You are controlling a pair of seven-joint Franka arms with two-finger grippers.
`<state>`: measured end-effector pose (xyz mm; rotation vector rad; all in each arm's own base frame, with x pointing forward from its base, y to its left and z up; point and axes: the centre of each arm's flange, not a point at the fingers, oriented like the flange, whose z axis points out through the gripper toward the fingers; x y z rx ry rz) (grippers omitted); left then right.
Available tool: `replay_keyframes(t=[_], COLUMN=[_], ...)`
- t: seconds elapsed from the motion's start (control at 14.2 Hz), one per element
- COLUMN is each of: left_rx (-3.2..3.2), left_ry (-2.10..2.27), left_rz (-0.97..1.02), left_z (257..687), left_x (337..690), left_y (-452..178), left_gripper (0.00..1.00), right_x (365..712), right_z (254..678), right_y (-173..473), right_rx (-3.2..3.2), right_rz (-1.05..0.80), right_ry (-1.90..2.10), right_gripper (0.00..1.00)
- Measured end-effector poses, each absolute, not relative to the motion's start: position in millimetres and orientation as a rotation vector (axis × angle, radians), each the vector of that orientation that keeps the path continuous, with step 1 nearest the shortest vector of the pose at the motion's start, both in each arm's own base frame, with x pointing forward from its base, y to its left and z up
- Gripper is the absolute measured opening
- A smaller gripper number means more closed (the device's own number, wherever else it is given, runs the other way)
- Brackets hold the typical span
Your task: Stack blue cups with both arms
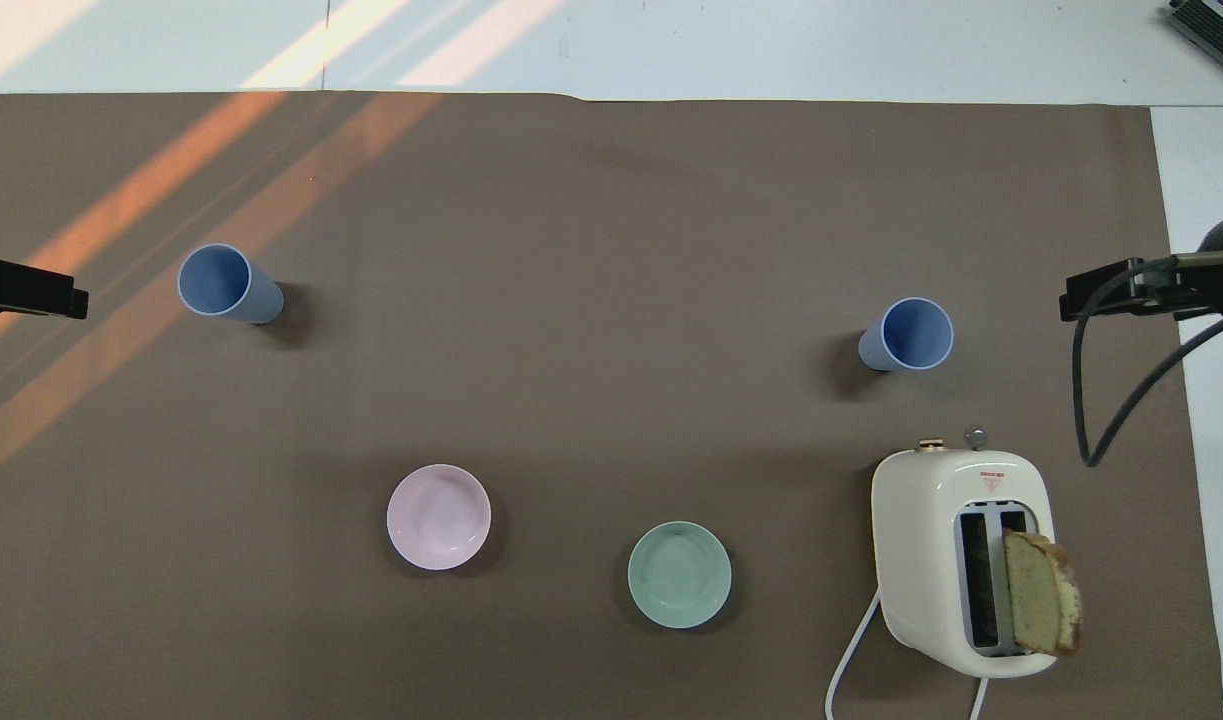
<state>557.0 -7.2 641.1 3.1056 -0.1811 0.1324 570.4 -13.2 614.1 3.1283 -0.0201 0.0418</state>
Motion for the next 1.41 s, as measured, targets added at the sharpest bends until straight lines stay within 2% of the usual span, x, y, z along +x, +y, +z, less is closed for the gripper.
replay_keyframes(t=[0.98,1.41], left_rx=[3.106,3.109], left_ry=[-0.178,-0.196], left_rz=[0.113,0.181], left_z=[632.9,595.6], left_x=[558.7,595.4], left_y=[-4.8,0.9], left_gripper=[1.00,1.00], right_x=[570.5,570.5], right_z=[613.7,613.7], right_y=[-13.2,-13.2], right_rx=[3.128,3.128], right_rz=[0.042,0.042], right_ry=[-0.020,-0.020], right_gripper=[1.00,1.00])
